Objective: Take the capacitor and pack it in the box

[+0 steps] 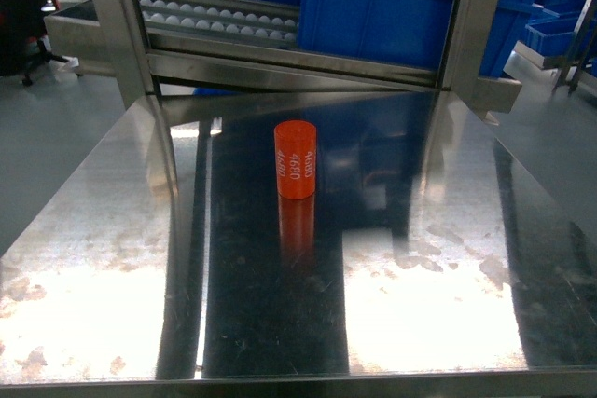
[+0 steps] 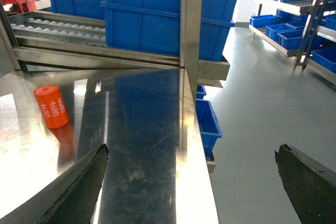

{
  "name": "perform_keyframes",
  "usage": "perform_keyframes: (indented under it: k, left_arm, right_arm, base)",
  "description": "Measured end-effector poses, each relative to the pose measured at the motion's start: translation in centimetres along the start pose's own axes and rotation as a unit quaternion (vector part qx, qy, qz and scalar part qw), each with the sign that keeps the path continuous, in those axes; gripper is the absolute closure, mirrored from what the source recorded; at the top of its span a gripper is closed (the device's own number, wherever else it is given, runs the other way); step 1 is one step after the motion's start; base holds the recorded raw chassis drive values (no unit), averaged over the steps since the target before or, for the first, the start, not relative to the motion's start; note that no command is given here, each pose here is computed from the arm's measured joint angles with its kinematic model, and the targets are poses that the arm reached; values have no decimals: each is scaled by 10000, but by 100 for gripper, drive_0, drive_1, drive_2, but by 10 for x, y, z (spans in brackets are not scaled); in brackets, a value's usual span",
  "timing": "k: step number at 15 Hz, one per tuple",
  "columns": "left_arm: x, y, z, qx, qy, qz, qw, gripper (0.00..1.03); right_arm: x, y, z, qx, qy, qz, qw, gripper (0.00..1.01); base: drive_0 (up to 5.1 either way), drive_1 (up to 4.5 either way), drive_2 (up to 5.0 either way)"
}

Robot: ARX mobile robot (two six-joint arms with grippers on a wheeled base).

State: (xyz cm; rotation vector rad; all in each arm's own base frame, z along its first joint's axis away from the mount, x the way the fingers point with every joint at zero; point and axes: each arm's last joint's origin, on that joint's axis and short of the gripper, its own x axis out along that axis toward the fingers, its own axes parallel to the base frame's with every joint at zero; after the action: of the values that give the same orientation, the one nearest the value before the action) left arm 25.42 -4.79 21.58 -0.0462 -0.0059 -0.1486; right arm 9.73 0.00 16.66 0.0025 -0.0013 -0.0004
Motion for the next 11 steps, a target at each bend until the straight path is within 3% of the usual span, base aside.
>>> perform_keyframes:
  k: [2, 4, 7, 8, 9, 11]
  left_arm:
    - [19, -7, -7, -2, 275, -165, 9995, 5]
    - [58, -24, -25, -18, 719, -397, 9966, 5]
    - [115, -62, -47, -211, 997, -773, 9918, 5]
    - [142, -93, -75, -135, 1290, -1003, 9865, 5]
    - [149, -100, -86, -88, 1403, -1035, 9846, 5]
    - [164, -102, -103, 0, 1551, -790, 9847, 5]
  right_arm:
    - [0, 0, 0, 0, 0, 0, 10000, 3]
    - [0, 0, 0, 0, 2, 0, 10000, 3]
    - [0, 0, 0, 0, 2, 0, 10000, 3]
    - [0, 0, 0, 0, 0, 0, 10000, 3]
    - [0, 0, 0, 0, 2, 0, 10000, 3]
    - [0, 0, 0, 0, 0, 0, 10000, 3]
  base:
    - [0, 0, 0]
    - [0, 0, 0]
    - [0, 0, 0]
    - [0, 0, 0]
    - [0, 0, 0]
    - [0, 0, 0]
